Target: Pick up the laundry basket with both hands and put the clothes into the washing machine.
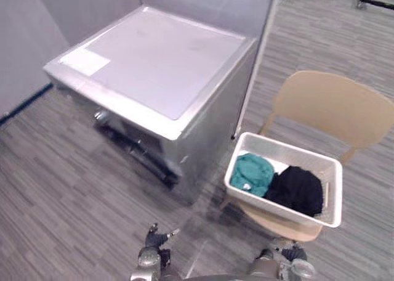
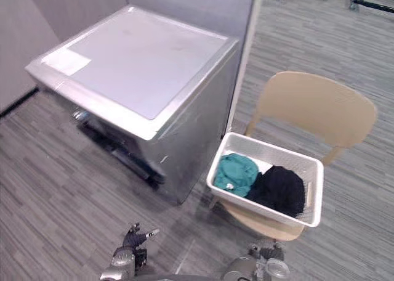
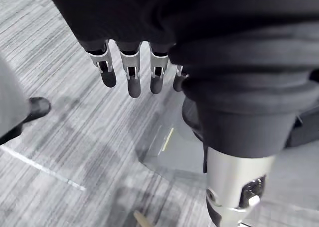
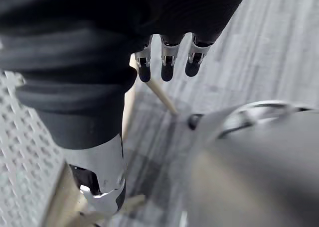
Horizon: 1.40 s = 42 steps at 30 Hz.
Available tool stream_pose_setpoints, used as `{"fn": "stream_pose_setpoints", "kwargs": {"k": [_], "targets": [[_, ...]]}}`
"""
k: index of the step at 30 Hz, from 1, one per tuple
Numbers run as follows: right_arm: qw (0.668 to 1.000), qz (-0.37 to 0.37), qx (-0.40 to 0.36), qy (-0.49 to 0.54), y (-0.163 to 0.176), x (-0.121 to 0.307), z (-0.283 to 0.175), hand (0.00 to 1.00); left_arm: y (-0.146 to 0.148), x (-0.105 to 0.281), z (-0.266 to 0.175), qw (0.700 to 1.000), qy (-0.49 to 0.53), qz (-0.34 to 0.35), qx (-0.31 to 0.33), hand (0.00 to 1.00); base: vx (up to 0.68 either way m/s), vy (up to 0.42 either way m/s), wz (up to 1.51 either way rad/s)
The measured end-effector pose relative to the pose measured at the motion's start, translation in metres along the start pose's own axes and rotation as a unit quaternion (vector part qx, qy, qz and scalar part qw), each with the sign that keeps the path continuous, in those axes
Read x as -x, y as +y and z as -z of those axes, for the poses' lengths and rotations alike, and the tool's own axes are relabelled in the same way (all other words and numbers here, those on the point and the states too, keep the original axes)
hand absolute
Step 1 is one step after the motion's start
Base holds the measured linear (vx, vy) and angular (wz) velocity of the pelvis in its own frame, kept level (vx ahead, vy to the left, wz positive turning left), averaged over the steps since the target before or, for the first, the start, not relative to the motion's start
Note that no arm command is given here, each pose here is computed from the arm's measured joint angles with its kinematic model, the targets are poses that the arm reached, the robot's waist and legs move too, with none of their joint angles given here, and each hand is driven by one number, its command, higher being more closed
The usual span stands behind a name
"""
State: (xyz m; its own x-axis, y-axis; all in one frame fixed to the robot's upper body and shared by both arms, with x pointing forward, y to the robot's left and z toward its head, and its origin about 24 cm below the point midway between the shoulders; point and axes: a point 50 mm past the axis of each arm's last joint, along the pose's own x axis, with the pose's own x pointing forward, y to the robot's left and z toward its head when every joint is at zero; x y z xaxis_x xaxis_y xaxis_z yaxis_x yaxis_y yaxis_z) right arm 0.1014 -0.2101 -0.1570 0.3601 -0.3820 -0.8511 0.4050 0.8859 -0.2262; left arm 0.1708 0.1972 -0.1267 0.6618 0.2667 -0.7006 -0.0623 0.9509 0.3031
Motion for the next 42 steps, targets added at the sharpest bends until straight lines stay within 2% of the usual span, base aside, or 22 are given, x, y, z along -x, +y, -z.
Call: {"fn": "stream_pose_setpoints", "kwargs": {"k": [3,6,12,14,19,21,24,27,30,35,38,42], "targets": [[1.000,-0.007,0.010,-0.014,0.003,-0.001,-0.008,0.00,0.023,0.000,0.009,0.999,0.003,-0.026,-0.026,0.00,0.04,0.238,0.10],[0.998,-0.029,0.040,-0.043,0.016,0.000,-0.021,0.00,0.031,0.001,0.015,0.999,0.013,-0.039,-0.024,0.00,-0.01,0.039,0.60],[0.986,-0.074,0.086,-0.120,0.046,0.007,-0.058,0.00,-0.005,0.012,0.033,0.999,0.047,-0.007,0.007,0.00,-0.06,-0.124,0.72],[0.976,-0.096,0.099,-0.166,0.060,0.016,-0.075,0.00,-0.009,0.014,0.030,0.999,0.041,-0.012,0.033,0.00,-0.05,-0.188,0.87],[0.944,-0.156,0.113,-0.267,0.099,0.042,-0.116,0.00,-0.015,0.014,0.017,0.998,0.010,-0.017,0.053,0.00,-0.05,-0.071,0.61],[0.919,-0.196,0.113,-0.323,0.124,0.064,-0.139,0.00,-0.015,0.015,0.015,0.998,0.004,-0.022,0.065,0.00,-0.05,0.054,0.41],[0.883,-0.230,0.108,-0.395,0.145,0.092,-0.168,0.00,-0.016,0.016,0.010,0.997,-0.007,-0.025,0.071,0.00,-0.06,0.091,0.35],[0.856,-0.222,0.089,-0.458,0.147,0.113,-0.200,0.00,-0.015,0.016,0.003,0.996,-0.024,-0.030,0.075,0.00,-0.06,0.084,0.22],[0.848,-0.200,0.062,-0.487,0.142,0.122,-0.222,0.00,-0.014,0.015,-0.001,0.995,-0.032,-0.032,0.086,0.00,-0.04,0.036,0.18],[0.826,-0.141,0.021,-0.546,0.119,0.137,-0.275,0.00,-0.013,0.014,-0.013,0.994,-0.057,-0.030,0.083,0.00,-0.01,0.006,0.02],[0.809,-0.118,0.026,-0.575,0.110,0.147,-0.305,0.00,-0.013,0.011,-0.022,0.994,-0.073,-0.025,0.076,0.00,0.01,-0.034,-0.02],[0.801,-0.125,0.030,-0.585,0.121,0.160,-0.325,0.00,-0.022,0.009,-0.043,0.991,-0.104,-0.005,0.080,0.00,0.02,-0.045,-0.07]]}}
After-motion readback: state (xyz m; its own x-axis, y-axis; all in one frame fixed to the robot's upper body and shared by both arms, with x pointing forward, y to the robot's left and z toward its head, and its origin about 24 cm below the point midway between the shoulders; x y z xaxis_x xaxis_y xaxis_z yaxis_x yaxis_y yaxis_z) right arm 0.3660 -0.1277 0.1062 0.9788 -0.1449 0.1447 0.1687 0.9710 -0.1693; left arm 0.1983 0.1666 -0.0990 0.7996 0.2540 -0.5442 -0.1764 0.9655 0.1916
